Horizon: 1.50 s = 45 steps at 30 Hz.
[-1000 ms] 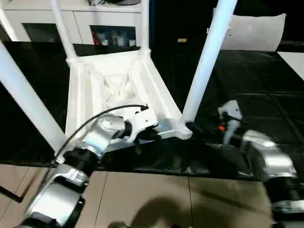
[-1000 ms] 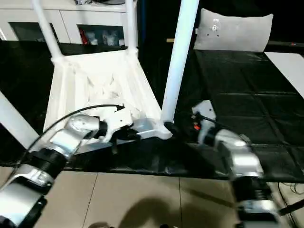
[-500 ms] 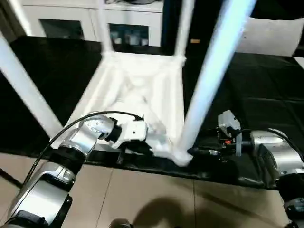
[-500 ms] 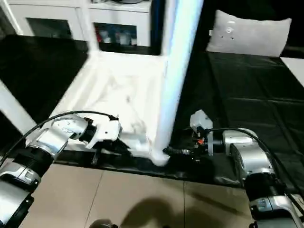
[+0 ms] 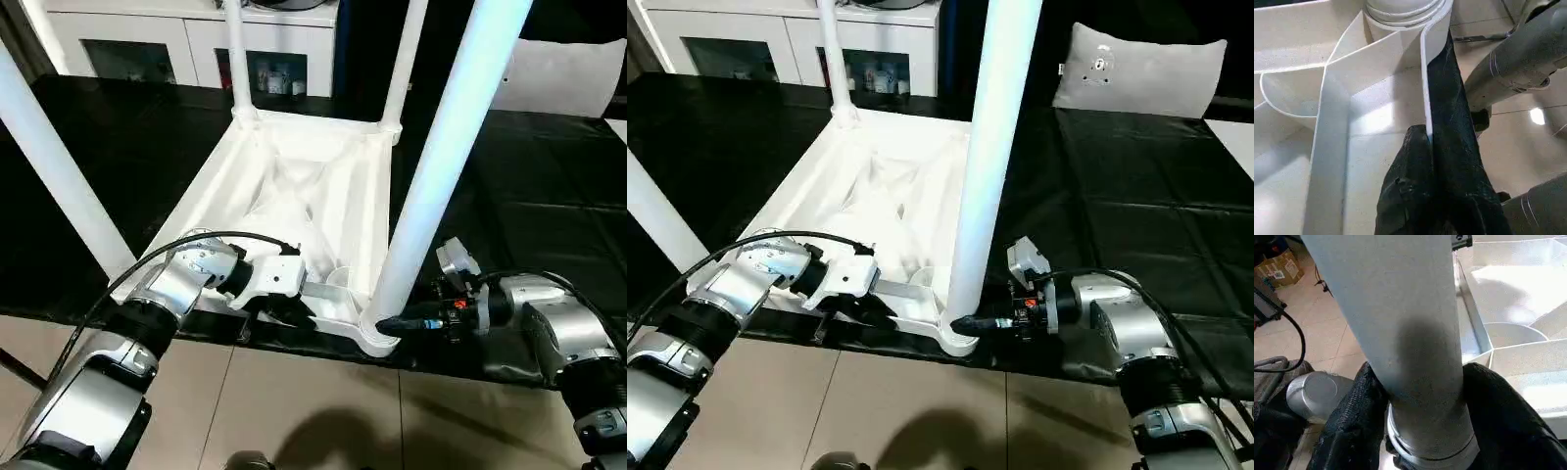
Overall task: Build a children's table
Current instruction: Rotate leg to tighten
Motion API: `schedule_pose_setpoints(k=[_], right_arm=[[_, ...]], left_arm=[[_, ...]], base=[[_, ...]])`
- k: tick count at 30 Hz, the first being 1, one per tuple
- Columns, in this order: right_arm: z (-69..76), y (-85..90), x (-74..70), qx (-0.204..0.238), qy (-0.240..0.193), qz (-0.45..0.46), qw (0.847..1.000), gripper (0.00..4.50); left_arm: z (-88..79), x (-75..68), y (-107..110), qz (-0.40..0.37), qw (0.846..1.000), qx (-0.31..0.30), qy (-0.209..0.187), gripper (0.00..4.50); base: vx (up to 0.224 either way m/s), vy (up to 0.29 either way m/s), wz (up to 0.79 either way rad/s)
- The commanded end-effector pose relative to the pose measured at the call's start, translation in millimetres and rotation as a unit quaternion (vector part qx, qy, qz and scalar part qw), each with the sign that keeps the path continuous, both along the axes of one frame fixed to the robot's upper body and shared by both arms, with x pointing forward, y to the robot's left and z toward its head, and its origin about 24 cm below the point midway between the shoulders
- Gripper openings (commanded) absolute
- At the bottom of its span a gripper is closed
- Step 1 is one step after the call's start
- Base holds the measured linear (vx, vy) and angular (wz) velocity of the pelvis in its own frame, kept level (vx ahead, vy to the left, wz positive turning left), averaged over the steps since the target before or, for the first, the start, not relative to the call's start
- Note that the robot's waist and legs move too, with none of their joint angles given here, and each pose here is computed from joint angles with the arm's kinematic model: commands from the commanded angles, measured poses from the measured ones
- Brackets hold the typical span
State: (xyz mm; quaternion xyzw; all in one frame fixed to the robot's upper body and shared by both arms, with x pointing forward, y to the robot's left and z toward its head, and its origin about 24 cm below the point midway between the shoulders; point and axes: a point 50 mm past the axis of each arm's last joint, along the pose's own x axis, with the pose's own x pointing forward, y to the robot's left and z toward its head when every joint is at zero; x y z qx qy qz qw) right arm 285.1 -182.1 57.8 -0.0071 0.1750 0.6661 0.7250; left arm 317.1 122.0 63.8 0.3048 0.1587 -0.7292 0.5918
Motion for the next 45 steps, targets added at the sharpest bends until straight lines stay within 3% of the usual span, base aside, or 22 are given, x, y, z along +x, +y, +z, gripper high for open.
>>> schedule_pose_setpoints(k=[1,3,8,9,11,14,16,17,19,23,30,34,38,41,45], right_arm=[[2.8,1.8,1.2,0.021,0.005,-0.005,1.0,2.08],[2.8,1.8,1.2,0.021,0.005,-0.005,1.0,2.06],[-0.5,8.9,13.7,0.012,0.009,-0.101,0.995,2.05],[-2.6,14.6,23.3,0.0,0.002,-0.164,0.986,2.05],[-5.2,25.8,44.2,-0.02,-0.01,-0.298,0.954,2.04],[-8.6,37.8,59.1,-0.036,-0.008,-0.413,0.91,2.04],[-9.5,40.8,60.8,-0.039,-0.01,-0.429,0.902,2.04],[-9.5,45.4,61.1,-0.028,-0.012,-0.435,0.9,2.37],[-9.1,49.3,60.6,-0.016,-0.015,-0.435,0.9,2.69],[-7.8,53.5,58.6,0.005,-0.02,-0.429,0.903,2.91],[-5.2,41.6,50.0,0.015,-0.048,-0.4,0.915,3.55],[-1.2,21.2,40.5,0.01,-0.073,-0.352,0.933,3.97],[7.3,-1.7,29.2,-0.001,-0.084,-0.275,0.958,4.34],[11.8,-10.7,17.3,-0.025,-0.075,-0.192,0.978,4.46],[13.8,-14.4,11.0,-0.036,-0.07,-0.133,0.988,4.46]], left_arm=[[3.8,-0.4,-9,-0.023,1.0,-0.003,0.002,0.0],[3.8,-0.4,-9,-0.023,1.0,-0.003,0.002,0.0],[2.0,2.9,-11,0.037,0.999,-0.015,0.034,0.0],[1.0,4.7,-15,0.07,0.996,-0.021,0.046,0.0],[1.0,10.5,-29,0.148,0.986,-0.05,0.053,0.0],[3.3,17.6,-46,0.224,0.97,-0.083,0.043,0.0],[4.2,19.6,-49,0.24,0.966,-0.09,0.037,0.0],[5.2,21.3,-53,0.251,0.963,-0.096,0.03,0.0],[6.9,23.0,-56,0.258,0.96,-0.102,0.021,0.0],[9.0,24.5,-57,0.263,0.96,-0.1,0.007,0.0],[7.8,25.2,-43,0.265,0.961,-0.079,-0.013,0.0],[6.5,24.0,-30,0.245,0.967,-0.062,-0.022,0.0],[7.4,18.5,-19,0.177,0.983,-0.047,-0.026,0.0],[7.5,14.6,-11,0.133,0.991,-0.028,-0.019,0.0],[8.8,9.0,-5,0.08,0.997,-0.021,-0.009,0.0]], base=[[0.0,0.0,0.0],[0.0,0.0,0.0],[0.0,0.0,0.0],[0.0,0.0,0.0],[0.0,0.0,0.0],[-0.048,-0.001,-0.18],[0.0,0.0,0.0],[0.0,0.0,0.0],[0.0,0.0,0.0],[-0.004,-0.016,-0.04],[0.0,0.0,0.0],[0.001,0.061,0.0],[0.001,0.017,0.02],[0.0,0.0,0.0],[0.0,0.0,0.0]])
